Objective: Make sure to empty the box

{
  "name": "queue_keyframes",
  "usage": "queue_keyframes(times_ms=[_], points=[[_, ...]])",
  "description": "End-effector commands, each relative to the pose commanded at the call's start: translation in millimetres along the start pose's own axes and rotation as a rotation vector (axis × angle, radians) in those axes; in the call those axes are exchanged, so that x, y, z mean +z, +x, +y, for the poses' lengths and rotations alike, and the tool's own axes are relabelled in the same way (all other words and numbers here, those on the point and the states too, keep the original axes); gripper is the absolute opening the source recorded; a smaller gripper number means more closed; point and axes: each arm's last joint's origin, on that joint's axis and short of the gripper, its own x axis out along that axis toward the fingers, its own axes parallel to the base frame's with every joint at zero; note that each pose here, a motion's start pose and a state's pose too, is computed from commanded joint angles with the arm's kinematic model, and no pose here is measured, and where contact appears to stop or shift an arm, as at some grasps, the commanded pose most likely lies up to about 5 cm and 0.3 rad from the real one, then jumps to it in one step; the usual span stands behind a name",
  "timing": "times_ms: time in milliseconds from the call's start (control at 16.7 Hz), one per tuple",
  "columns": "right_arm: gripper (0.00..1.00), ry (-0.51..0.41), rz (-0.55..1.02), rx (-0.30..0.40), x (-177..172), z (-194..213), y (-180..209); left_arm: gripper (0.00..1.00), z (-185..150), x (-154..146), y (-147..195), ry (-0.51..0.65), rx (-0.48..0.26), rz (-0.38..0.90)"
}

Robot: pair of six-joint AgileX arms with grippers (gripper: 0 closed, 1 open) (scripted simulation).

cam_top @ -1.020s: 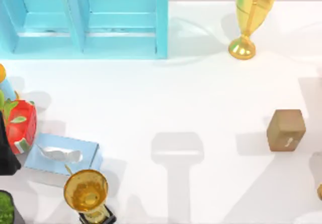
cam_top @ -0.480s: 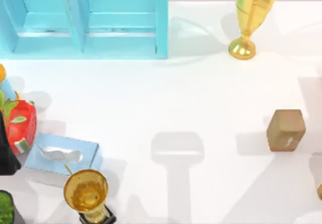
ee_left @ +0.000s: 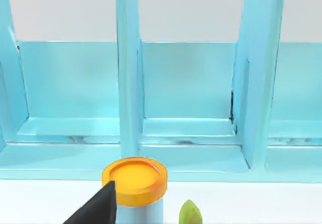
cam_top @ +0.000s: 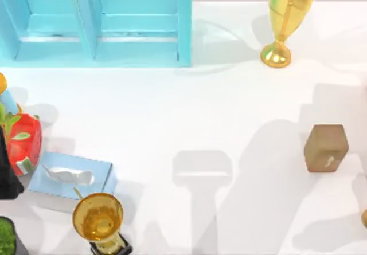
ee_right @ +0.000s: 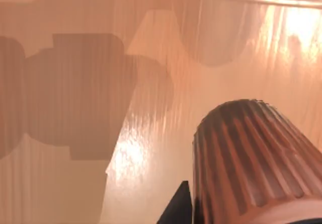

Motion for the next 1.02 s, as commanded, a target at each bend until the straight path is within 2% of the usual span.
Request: queue_keyframes(times_ms=[180, 420, 840, 1020], points=[[0.0, 0.008, 0.035, 0.014, -5.4, -4.5, -33.2, 1.0, 0.0, 0.0, 0.0, 0.0, 0.0, 0.0], [0.0, 0.073, 0.095, 0.047, -28.4, -23.3, -60.7, 1.0, 0.0, 0.0, 0.0, 0.0, 0.0, 0.0], [0.0, 0.089, 0.113, 0.059, -32.3, -26.8, -61.5, 1.0, 0.0, 0.0, 0.0, 0.0, 0.0, 0.0], [0.0, 0.089, 0.115, 0.06, -22.2, -2.7, -55.4, 1.0, 0.0, 0.0, 0.0, 0.0, 0.0, 0.0]])
